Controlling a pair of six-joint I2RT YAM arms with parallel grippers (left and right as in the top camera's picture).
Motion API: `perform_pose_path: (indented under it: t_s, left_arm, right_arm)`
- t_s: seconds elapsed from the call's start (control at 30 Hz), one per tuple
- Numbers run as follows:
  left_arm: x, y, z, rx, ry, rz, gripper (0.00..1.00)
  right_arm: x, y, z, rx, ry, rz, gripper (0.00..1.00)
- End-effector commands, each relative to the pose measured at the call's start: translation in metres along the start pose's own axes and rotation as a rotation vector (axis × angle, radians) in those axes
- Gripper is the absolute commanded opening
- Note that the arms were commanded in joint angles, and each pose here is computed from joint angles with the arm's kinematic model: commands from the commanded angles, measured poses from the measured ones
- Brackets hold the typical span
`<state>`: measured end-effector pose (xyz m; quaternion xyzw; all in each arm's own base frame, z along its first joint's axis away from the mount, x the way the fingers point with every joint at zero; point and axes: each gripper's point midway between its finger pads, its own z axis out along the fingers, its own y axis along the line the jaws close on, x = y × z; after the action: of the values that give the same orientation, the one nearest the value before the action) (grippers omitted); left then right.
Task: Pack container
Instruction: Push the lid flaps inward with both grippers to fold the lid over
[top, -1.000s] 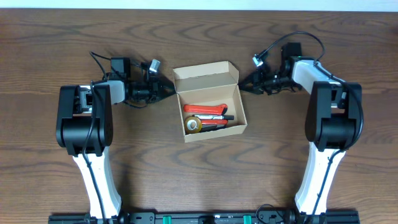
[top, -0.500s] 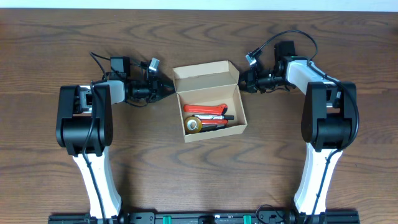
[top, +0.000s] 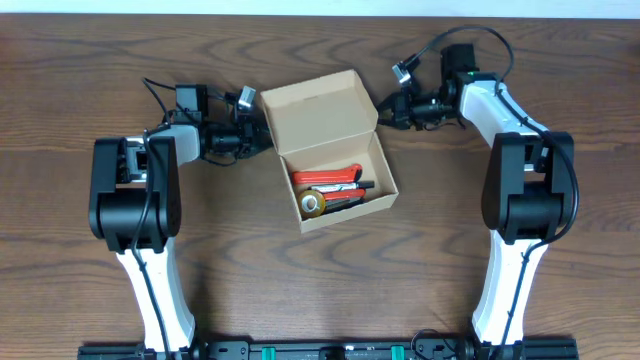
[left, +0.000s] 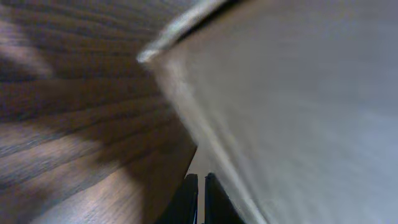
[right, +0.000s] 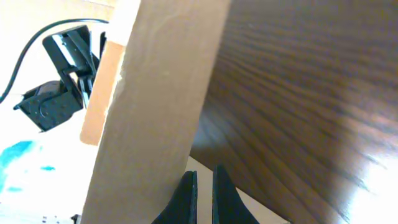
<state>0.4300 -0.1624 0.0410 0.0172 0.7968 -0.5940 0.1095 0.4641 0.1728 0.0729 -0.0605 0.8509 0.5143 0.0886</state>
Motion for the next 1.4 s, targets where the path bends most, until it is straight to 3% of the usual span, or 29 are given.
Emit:
perform_pose_path:
  t_s: [0.0,0.6,0.97,1.37]
  left_arm:
    - [-0.014,-0.034,-0.006,0.028,-0.016,0.087,0.06]
    - [-0.018,-0.121,-0.007,-0.027,-0.049,0.278,0.06]
    - [0.013,-0.133,0.026,-0.018,0.056,0.269,0.06]
    - [0.098,-0.127,0.030,-0.260,0.297,0.332,0.06]
  right_arm:
    - [-0.009,0.018,0.003,-0.039,0.002,-0.034,0.01]
    - [-0.004,0.035,-0.002,-0.060,0.043,-0.034,0.01]
    - [0.017,0.051,-0.023,0.051,0.162,-0.079,0.01]
    - [0.025,0.050,-0.043,0.256,0.220,-0.104,0.01]
